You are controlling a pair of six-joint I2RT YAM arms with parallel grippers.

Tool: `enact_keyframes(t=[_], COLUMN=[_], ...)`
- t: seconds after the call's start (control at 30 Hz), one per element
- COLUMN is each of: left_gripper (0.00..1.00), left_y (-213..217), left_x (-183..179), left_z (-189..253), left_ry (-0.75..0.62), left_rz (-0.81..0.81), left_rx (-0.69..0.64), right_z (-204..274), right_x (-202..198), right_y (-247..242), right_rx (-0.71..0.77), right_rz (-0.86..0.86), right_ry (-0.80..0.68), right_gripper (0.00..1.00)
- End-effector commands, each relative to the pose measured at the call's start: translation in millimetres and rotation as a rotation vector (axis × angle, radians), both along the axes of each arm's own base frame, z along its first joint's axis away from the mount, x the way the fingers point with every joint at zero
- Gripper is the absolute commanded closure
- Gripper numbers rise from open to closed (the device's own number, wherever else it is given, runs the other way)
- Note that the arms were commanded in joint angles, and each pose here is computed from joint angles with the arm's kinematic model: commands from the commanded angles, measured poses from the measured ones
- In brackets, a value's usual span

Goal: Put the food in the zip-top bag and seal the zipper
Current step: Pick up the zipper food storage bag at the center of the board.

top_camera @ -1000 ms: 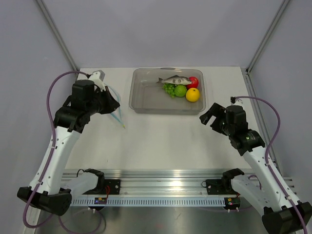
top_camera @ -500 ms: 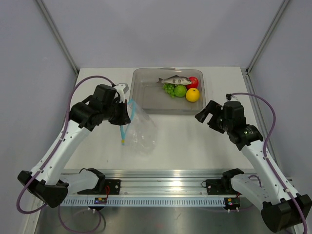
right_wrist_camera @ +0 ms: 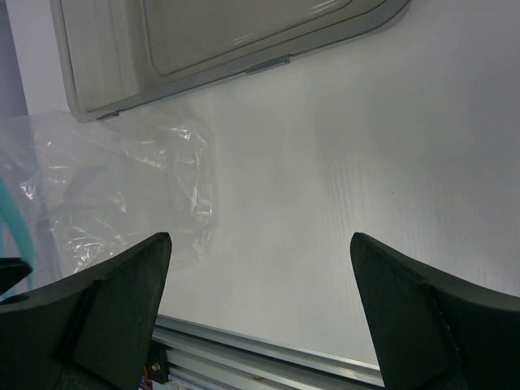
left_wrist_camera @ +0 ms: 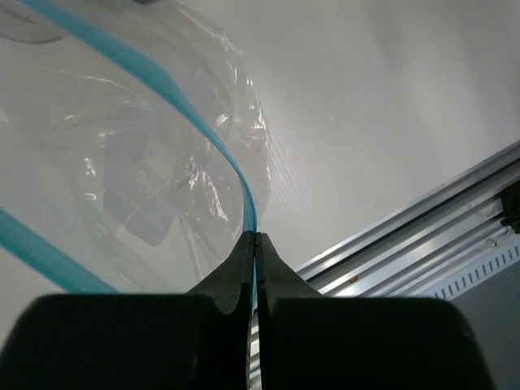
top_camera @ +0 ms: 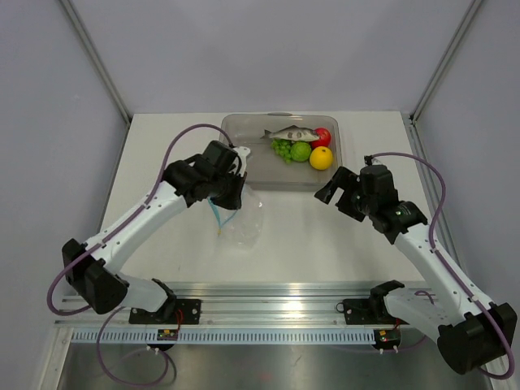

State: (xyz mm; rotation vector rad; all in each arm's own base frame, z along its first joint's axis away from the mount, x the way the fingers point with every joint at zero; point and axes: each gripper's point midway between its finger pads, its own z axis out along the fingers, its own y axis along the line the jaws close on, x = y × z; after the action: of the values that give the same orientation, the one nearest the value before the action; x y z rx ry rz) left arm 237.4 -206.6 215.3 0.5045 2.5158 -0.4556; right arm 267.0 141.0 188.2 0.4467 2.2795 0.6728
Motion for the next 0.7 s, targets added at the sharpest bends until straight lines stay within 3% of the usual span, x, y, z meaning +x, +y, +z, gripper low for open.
enact_keyframes(t=[0.0, 0.17, 0.67], left_gripper=[1.0, 1.0, 1.0], left_y=[-38, -69, -112], left_x=[9, 1, -9], left_z=[4, -1, 28], left_ry=[-0.032, -0.019, 0.004], left_rz=[-0.042, -0.115, -0.2], left_rx=[-0.062, -0.053, -0.268], right_z=[27, 28, 51], right_x=[8, 9, 10], right_y=[18, 28, 77], right_rx=[0.08, 0.127, 0.204], right_rz=[0.021, 0.041, 0.185], right_ry=[-0.065, -0.064, -0.098], right_gripper=[0.0, 0.01, 0.01])
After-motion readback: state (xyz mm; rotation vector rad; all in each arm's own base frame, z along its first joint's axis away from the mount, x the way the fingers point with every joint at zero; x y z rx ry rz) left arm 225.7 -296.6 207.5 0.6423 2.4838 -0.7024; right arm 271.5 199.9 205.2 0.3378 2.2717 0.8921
